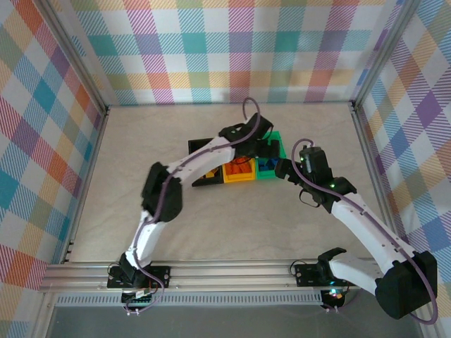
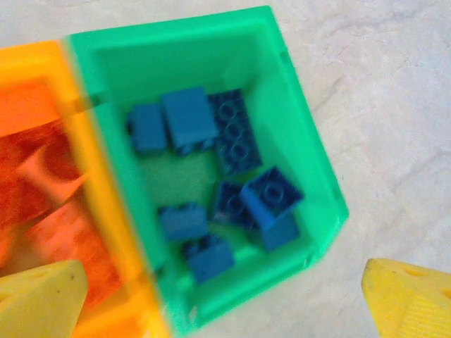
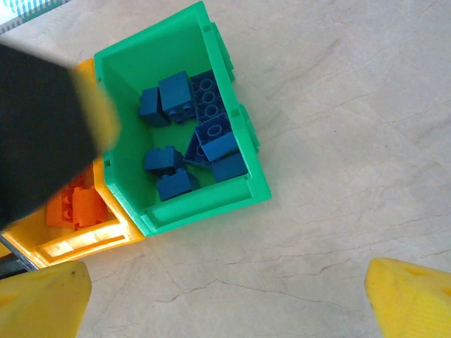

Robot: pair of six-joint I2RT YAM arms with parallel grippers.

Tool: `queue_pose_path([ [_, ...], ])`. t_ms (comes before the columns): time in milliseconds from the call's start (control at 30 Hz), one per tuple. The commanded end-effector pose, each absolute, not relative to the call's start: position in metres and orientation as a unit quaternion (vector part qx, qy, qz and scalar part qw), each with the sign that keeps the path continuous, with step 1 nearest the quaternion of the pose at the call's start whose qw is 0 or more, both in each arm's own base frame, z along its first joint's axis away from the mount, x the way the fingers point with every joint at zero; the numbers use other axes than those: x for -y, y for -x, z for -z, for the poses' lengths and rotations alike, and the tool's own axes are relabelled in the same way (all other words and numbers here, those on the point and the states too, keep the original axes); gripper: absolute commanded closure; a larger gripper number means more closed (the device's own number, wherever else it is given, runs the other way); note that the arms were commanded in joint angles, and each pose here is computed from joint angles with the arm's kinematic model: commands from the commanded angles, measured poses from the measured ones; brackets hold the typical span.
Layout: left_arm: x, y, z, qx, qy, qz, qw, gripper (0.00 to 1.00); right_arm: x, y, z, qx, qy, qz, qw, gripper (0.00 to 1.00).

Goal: Sort the legos into containers by color

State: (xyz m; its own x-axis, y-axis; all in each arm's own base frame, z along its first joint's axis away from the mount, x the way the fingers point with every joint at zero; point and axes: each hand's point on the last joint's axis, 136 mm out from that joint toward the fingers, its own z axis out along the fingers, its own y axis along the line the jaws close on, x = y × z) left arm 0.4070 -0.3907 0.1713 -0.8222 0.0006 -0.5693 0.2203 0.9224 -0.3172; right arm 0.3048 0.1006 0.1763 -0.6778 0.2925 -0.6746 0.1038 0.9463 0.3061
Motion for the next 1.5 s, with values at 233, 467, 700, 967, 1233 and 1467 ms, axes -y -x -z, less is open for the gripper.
queue_pose_path([
  [233,0.137,-0.401,-0.23,-0.859,0.12,0.045,0.496,0.0,-0.099,-0.315,-0.175,-0.889,-0.121,-0.131,0.422,0.0],
  [467,0.003,-0.38,-0.177,-0.848,0.16,-0.118,0.492,0.0,-0.097,-0.324,-0.165,-0.889,-0.134,-0.121,0.422,0.0],
  [700,-0.038,-0.378,-0.109,-0.851,0.138,-0.177,0.474,0.0,-0.093,-0.326,-0.156,-0.892,-0.131,-0.108,0.419,0.0],
  [967,-0.011,-0.395,-0.095,-0.831,0.095,-0.072,0.543,0.0,-0.074,-0.324,-0.153,-0.888,-0.138,-0.073,0.432,0.0],
  [1233,-0.005,-0.394,-0.082,-0.827,0.081,-0.038,0.556,0.0,-0.064,-0.325,-0.146,-0.887,-0.131,-0.045,0.44,0.0],
  [1467,-0.011,-0.391,-0.083,-0.822,0.098,-0.051,0.559,0.0,-0.051,-0.333,-0.155,-0.855,-0.093,-0.006,0.511,0.0],
])
